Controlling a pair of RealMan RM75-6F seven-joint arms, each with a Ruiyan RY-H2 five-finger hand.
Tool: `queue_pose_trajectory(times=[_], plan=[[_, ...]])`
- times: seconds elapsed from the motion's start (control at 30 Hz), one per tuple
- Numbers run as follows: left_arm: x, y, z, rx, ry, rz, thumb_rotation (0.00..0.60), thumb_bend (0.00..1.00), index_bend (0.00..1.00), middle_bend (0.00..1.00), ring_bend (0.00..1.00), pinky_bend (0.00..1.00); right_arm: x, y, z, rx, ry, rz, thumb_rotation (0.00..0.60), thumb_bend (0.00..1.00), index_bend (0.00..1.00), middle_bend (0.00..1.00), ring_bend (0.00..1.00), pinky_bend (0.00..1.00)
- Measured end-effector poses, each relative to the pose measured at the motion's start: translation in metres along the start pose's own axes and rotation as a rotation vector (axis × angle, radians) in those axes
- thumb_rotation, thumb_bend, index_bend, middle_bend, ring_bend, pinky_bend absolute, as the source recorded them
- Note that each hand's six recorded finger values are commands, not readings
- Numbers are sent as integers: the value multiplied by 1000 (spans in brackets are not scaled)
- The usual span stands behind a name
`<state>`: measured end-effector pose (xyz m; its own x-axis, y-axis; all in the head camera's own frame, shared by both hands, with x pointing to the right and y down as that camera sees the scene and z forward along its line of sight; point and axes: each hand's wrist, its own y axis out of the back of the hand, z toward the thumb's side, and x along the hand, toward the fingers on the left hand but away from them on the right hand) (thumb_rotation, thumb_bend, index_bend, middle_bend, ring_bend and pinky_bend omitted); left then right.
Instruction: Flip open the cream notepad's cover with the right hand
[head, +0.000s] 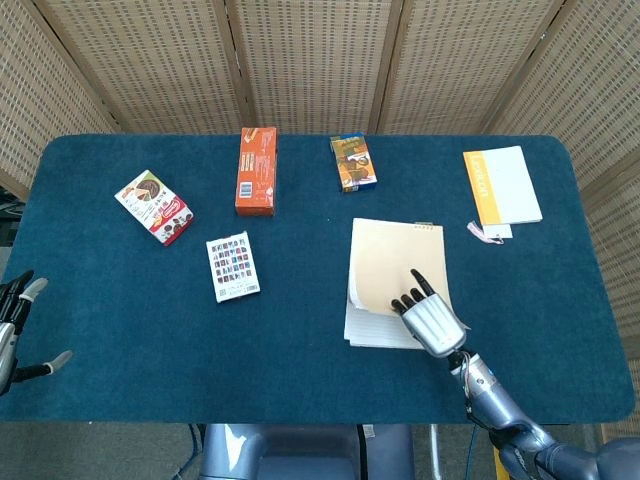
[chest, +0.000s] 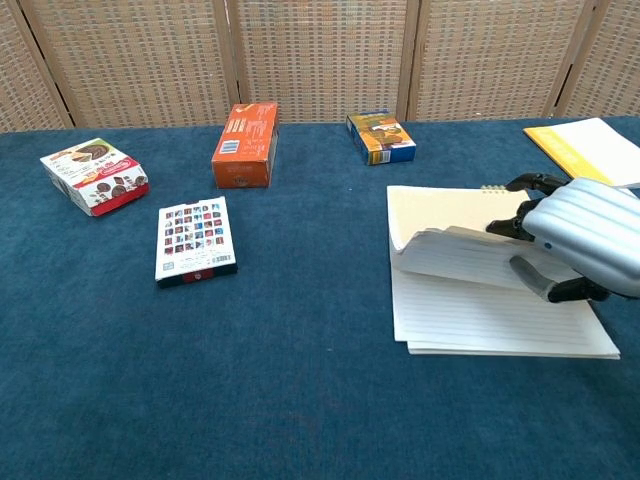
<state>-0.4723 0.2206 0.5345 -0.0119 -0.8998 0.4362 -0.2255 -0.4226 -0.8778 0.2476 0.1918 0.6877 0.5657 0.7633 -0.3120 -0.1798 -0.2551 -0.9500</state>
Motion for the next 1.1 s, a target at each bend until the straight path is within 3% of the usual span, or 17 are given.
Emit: queue_pose_trajectory(times=[0.4,0.7,1.1], plan=[[-1,1,0,-3,-3,3,600,0,0,0,0,0,36,26,28,16,269,-15,600,672,653,639,501,141],[-2,0,0,0,-5,3,600,0,0,0,0,0,59,35,39,25,411,-4,600,672,653,640,501,179],[-2,0,1,2,-4,3,600,0,0,0,0,0,89,43,48,23,510,11,600,672,653,642,501,179]])
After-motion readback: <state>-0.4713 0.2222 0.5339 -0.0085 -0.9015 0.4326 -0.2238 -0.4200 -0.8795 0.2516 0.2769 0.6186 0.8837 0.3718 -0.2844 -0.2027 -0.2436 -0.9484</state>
